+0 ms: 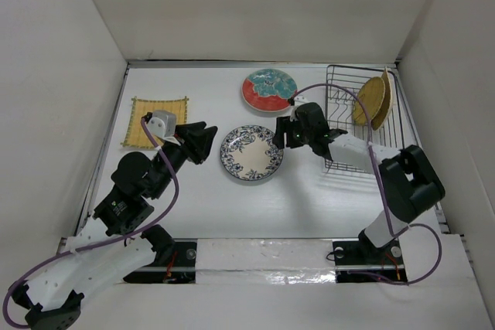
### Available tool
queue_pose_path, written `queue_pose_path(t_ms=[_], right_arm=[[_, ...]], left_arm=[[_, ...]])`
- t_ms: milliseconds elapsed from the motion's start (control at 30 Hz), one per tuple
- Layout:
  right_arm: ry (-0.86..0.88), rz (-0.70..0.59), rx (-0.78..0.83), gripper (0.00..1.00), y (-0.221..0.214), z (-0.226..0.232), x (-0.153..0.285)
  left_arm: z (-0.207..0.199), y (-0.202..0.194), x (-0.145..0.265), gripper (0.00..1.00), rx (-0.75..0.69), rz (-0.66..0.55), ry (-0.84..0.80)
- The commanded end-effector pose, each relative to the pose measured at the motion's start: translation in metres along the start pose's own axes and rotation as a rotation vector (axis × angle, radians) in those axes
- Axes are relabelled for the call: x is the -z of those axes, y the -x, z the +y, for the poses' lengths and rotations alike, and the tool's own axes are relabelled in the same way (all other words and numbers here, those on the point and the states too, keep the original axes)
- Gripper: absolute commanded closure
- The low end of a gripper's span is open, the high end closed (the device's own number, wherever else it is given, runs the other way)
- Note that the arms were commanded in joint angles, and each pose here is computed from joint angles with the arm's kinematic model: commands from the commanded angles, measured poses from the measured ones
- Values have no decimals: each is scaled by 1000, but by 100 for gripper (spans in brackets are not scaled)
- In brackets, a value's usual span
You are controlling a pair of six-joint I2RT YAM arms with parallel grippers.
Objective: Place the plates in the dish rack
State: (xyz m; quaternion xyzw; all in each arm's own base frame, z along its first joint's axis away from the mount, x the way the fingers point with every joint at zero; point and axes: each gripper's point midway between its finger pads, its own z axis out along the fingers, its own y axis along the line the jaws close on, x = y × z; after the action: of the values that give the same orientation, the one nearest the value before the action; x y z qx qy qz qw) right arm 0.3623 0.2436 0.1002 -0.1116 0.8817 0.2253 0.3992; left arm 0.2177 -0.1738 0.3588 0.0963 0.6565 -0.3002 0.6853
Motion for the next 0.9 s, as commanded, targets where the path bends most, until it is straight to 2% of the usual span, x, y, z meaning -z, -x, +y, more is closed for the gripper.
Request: queue_pose_path(t_ms=[0,233,333,500,700,800,833,867], right_arm=[[69,12,-15,32,5,13,-17],[24,58,-52,31,-9,-5,-50],[60,65,-89,35,-14,-4,-59],[240,108,-182,51,-33,21,-70],[286,140,-231,65,-50,33,-81],[301,150,-257,78,-58,38,-81],[306,148,-261,88,-58,38,-81],[311,151,-263,93,-59,39,-81]], left_arm=[[-1,10,-1,65,-1,-46,-3],[-1,12,-1,57,-6,-50,-9],[0,12,0,56,-5,-58,-3],[-3,12,0,55,-5,-56,-16],[-3,13,0,55,-2,-56,-18],[0,11,-1,55,-5,-55,-3],[-1,11,0,55,-5,-51,-7],[-2,13,1,55,-4,-56,-13]])
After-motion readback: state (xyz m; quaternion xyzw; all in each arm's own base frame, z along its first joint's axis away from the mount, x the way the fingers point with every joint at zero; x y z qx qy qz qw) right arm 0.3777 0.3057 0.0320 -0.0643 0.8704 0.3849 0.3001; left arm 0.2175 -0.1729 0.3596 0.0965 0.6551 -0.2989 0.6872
